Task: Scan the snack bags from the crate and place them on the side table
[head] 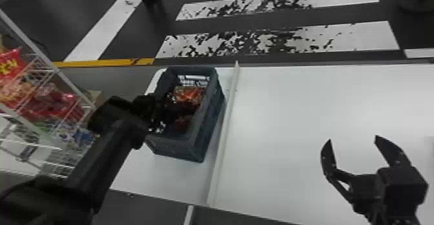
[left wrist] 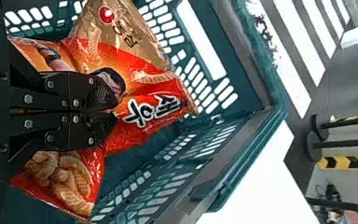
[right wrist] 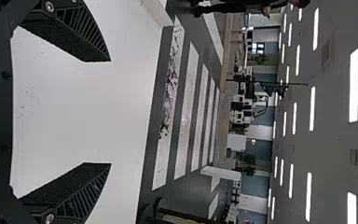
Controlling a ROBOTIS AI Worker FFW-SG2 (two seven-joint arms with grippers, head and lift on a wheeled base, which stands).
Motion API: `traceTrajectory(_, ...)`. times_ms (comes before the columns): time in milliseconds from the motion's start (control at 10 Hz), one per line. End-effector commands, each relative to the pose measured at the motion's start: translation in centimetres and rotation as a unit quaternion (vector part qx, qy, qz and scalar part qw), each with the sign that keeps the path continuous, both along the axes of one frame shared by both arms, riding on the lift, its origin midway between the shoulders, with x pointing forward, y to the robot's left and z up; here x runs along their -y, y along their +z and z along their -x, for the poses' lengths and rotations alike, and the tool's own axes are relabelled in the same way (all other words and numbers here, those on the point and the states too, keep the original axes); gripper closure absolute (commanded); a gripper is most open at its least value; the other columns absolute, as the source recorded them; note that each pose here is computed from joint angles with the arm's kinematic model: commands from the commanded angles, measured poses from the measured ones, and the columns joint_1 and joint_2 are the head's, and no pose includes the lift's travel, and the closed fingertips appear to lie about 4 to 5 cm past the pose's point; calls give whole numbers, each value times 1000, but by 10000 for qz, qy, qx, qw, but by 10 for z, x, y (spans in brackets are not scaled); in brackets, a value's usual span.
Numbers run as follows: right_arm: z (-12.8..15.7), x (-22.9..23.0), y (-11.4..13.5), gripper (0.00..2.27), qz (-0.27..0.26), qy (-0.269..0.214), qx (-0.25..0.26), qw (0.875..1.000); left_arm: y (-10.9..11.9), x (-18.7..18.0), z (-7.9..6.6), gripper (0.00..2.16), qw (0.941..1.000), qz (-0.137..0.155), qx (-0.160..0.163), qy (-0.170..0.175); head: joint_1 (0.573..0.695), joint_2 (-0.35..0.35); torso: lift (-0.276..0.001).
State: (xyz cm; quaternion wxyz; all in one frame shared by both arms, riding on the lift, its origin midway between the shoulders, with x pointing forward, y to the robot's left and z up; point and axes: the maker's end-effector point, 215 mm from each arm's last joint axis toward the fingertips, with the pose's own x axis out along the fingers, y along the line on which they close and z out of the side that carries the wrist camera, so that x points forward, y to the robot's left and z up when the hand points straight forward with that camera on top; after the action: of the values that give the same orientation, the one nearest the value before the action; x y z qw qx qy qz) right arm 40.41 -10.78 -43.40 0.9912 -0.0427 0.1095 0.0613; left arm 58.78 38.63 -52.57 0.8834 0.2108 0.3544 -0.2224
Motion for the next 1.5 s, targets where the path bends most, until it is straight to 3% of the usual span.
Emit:
traceTrajectory(0,-3,-1,-2,83,18,2,-31,10000,17,-7,-5,2132,9992,356,122,154,695,302,-50)
traceTrajectory(400,-10,-4,-2,83,52,32,-55,10000,45,-6,-11,2132,9925,1152,275,288,695,308,-50)
traceTrajectory(800,-14,-5,-5,83,80,34,-104,9999,68,8,-9,2132,9790,1987,375,252,695,295,-50)
traceTrajectory(1200,-15,-4,-5,83,80,25,-114,9999,92,5,1,2132,9606,2731,291,427,695,292,-50)
traceTrajectory(1400,-15,-4,-5,83,70,24,-110,9999,91,7,4,2132,9561,2882,200,492,695,295,-50)
